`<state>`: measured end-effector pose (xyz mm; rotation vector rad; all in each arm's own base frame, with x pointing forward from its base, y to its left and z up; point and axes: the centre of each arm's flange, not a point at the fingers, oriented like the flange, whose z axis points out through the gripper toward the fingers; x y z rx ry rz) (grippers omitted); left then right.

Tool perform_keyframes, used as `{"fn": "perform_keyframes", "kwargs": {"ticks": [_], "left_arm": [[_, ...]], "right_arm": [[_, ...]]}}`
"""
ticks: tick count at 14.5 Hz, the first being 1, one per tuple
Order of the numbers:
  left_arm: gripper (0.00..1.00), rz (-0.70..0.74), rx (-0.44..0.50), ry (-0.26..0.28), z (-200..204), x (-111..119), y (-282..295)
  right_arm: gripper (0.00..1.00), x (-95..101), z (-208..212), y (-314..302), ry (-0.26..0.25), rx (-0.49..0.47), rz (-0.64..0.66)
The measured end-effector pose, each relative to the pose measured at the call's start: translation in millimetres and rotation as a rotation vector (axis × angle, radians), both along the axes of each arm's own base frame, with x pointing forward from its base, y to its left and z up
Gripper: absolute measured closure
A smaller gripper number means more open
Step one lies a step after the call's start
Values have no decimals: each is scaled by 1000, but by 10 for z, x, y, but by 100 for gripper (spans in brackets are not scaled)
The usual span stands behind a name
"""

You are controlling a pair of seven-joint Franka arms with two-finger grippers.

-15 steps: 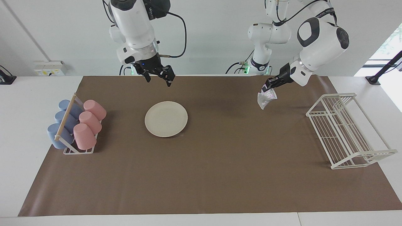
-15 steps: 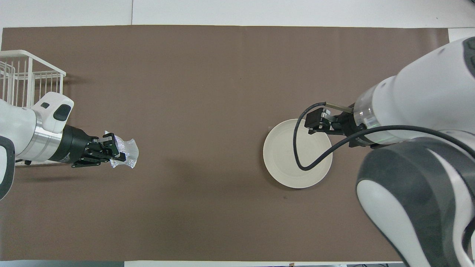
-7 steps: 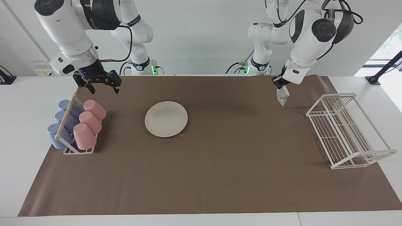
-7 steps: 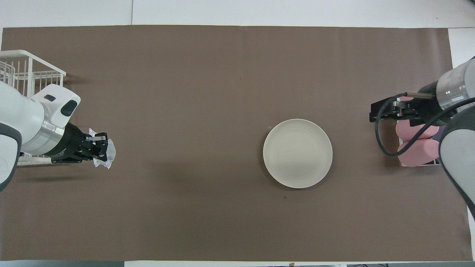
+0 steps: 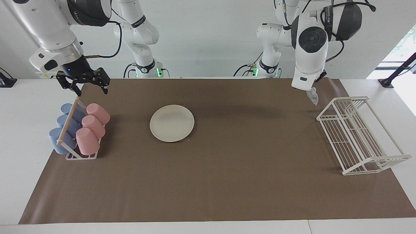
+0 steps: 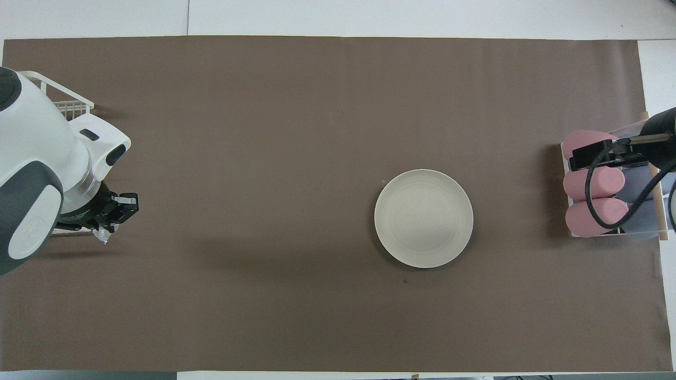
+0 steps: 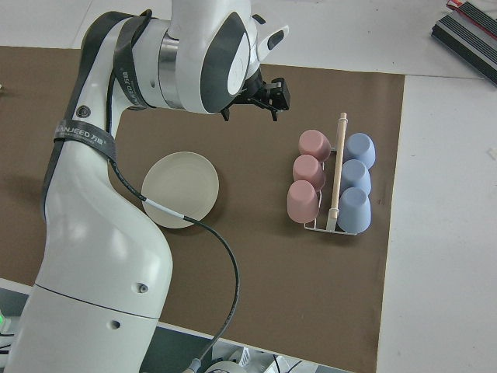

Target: Wipe plate with sponge

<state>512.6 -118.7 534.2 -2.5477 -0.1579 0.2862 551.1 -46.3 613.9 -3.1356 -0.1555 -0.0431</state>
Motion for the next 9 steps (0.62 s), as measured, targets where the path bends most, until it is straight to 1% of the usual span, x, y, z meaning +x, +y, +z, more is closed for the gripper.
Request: {"fn": "perform_keyframes", "kwargs": {"ticks": [4, 7, 9], "left_arm": [[93, -65, 219, -30, -74, 151, 34], [93, -96, 344, -46, -146, 287, 118], [93, -124, 427, -63, -242, 433, 208]], "right_arm": [[0, 20, 5, 45, 3, 1, 4], [0, -3, 5, 47, 23, 6, -74], [0, -13, 64, 114, 34, 7, -129]]}}
